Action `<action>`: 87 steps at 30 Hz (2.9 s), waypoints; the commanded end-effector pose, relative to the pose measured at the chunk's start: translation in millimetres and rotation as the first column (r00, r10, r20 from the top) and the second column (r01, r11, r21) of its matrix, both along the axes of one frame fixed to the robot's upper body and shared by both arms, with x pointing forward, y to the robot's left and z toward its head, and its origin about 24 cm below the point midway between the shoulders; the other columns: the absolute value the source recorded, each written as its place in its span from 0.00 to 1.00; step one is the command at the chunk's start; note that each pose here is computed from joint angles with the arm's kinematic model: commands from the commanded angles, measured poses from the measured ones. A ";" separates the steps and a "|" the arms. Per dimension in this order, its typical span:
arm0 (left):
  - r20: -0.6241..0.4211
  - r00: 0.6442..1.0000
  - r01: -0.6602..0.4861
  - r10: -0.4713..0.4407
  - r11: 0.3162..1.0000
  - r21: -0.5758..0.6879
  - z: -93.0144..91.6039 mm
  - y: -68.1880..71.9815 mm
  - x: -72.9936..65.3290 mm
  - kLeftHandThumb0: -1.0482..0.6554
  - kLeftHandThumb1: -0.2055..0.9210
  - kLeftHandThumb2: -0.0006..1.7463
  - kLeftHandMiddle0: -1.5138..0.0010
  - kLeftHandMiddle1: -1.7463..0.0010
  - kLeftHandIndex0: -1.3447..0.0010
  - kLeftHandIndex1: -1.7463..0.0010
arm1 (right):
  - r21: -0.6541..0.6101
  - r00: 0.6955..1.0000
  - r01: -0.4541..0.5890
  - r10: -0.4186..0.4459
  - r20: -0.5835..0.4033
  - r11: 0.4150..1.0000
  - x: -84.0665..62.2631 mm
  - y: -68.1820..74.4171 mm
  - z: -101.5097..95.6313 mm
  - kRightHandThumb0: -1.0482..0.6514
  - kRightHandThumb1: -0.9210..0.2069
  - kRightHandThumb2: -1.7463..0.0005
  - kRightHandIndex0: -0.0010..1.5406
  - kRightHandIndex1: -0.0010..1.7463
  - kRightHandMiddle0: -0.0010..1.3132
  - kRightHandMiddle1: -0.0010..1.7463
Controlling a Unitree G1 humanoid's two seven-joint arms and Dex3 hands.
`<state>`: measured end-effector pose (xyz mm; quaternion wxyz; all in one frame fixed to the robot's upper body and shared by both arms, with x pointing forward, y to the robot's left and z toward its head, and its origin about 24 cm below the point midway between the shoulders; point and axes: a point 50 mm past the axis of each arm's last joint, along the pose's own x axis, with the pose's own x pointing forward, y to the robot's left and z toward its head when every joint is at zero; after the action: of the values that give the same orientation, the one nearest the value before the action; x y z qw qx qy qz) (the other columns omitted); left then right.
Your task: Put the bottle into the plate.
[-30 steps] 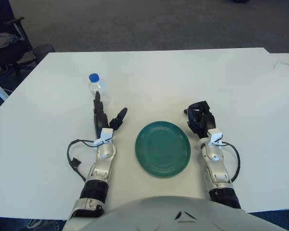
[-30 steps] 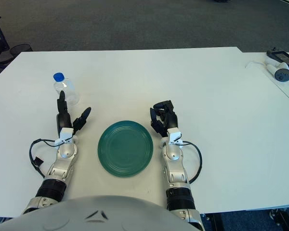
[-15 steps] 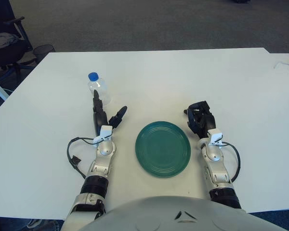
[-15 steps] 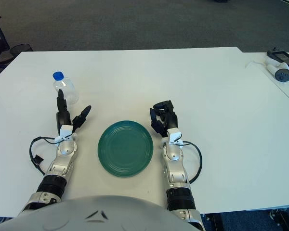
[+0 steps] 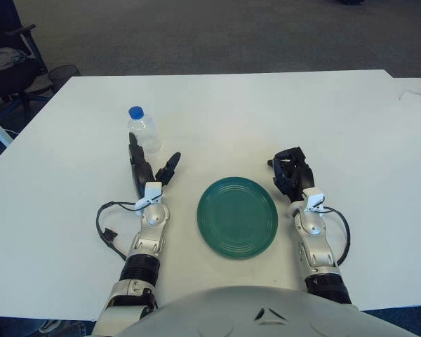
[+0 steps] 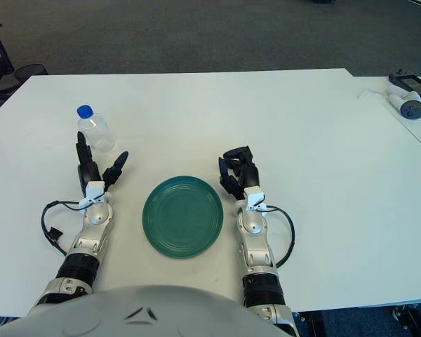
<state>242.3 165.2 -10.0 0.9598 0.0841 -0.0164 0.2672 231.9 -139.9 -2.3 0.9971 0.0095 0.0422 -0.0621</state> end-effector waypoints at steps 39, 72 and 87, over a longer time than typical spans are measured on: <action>-0.273 0.922 -0.244 0.275 0.959 0.143 -41.3 -2.3 -47.2 0.00 1.00 0.10 1.00 1.00 1.00 1.00 | 0.022 0.976 -0.004 0.009 -0.220 1.000 -21.8 -7.1 -51.8 0.41 0.00 0.71 0.23 0.63 0.15 1.00; -0.199 0.894 -0.379 0.401 0.914 0.142 -37.9 39.5 -5.4 0.00 1.00 0.09 1.00 1.00 1.00 1.00 | 0.047 0.976 0.015 -0.005 -0.220 0.999 -23.2 -10.2 -56.3 0.41 0.01 0.71 0.22 0.64 0.17 0.99; -0.187 0.916 -0.342 0.354 0.935 0.094 -31.2 35.2 10.0 0.00 1.00 0.06 1.00 1.00 1.00 1.00 | 0.040 0.976 0.015 -0.006 -0.216 0.999 -22.9 -10.8 -58.7 0.41 0.00 0.72 0.22 0.63 0.17 0.98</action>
<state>266.1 201.8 -21.1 0.8919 0.1327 0.0348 0.4309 243.5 -144.4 -9.0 0.9987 0.0196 0.0072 -0.0466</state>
